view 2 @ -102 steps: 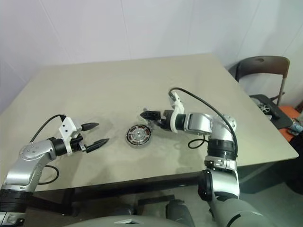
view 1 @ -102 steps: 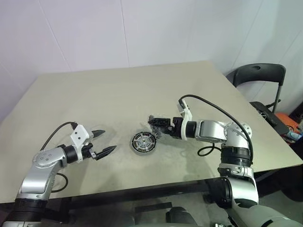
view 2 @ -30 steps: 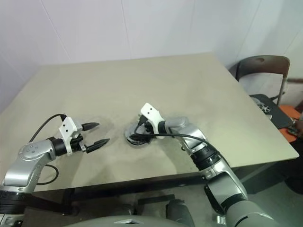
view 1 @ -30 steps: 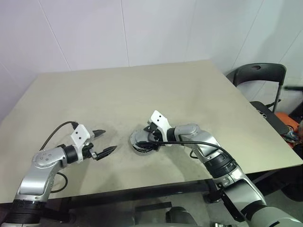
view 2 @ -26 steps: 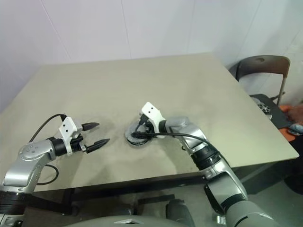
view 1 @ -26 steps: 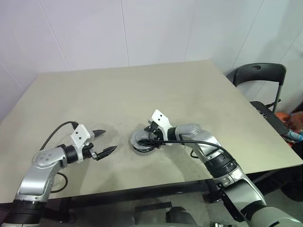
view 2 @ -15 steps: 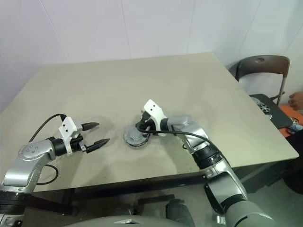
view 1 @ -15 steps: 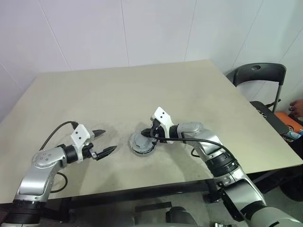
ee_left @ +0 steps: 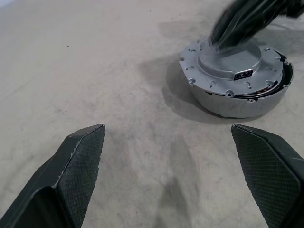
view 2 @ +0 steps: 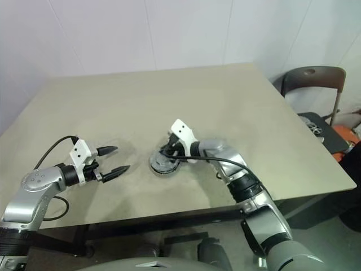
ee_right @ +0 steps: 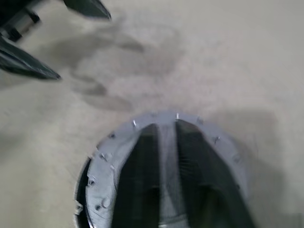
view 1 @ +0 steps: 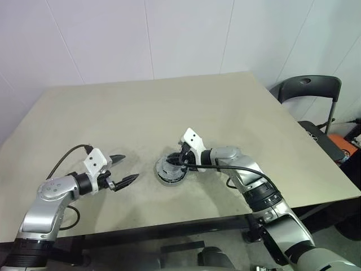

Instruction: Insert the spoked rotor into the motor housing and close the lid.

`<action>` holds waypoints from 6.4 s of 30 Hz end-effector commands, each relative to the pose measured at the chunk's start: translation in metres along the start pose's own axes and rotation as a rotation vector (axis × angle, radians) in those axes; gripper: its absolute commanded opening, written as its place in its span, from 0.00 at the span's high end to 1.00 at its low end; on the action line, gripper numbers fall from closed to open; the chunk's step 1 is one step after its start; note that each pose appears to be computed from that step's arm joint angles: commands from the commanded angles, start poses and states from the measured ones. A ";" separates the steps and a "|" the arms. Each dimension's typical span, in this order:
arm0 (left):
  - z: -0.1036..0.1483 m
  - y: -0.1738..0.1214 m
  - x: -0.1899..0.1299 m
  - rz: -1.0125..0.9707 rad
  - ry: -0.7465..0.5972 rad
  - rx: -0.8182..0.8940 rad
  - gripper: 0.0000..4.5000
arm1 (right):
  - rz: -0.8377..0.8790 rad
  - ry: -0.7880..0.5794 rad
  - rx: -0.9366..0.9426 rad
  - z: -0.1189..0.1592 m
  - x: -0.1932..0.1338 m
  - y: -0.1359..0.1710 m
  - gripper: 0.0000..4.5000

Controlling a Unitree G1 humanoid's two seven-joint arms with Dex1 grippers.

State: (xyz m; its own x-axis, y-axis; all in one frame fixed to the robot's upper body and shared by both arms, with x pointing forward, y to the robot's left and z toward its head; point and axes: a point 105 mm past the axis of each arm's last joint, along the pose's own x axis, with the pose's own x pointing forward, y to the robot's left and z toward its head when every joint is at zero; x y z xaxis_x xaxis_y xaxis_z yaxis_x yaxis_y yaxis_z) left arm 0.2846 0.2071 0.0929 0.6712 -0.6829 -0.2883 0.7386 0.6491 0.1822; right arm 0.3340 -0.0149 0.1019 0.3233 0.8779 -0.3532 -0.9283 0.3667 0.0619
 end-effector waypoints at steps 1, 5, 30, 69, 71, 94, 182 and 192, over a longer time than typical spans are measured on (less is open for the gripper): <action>0.009 0.009 -0.005 0.026 -0.020 0.036 0.00 | 0.046 -0.046 -0.087 0.020 -0.007 0.008 0.58; 0.009 0.009 -0.005 0.024 -0.019 0.038 0.00 | 0.060 -0.035 -0.078 0.017 -0.009 0.007 0.27; 0.012 0.009 -0.006 0.030 -0.023 0.049 0.00 | 0.054 0.057 -0.078 -0.017 0.001 0.002 0.00; 0.013 0.010 -0.006 0.034 -0.018 0.049 0.00 | 0.113 0.025 -0.098 -0.010 -0.003 0.001 0.26; 0.013 0.010 -0.006 0.034 -0.019 0.049 0.00 | 0.114 0.029 -0.099 -0.011 -0.003 0.000 0.26; 0.015 0.008 -0.005 0.033 -0.025 0.051 0.00 | 0.096 0.088 -0.109 -0.027 0.000 -0.001 0.26; 0.003 -0.050 0.076 -0.195 0.104 -0.095 1.00 | 0.073 -0.042 0.027 0.003 -0.016 -0.011 0.01; 0.003 -0.052 0.076 -0.206 0.096 -0.100 1.00 | 0.040 0.027 0.456 -0.013 -0.064 -0.019 0.01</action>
State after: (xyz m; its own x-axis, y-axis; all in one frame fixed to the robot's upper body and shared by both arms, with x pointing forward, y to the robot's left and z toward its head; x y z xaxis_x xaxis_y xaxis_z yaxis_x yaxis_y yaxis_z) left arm 0.3024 0.1242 0.0696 0.5211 -0.7625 -0.3836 0.8326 0.5530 0.0316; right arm 0.3329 -0.0831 0.0977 0.2861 0.8761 -0.3881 -0.7753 0.4497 0.4434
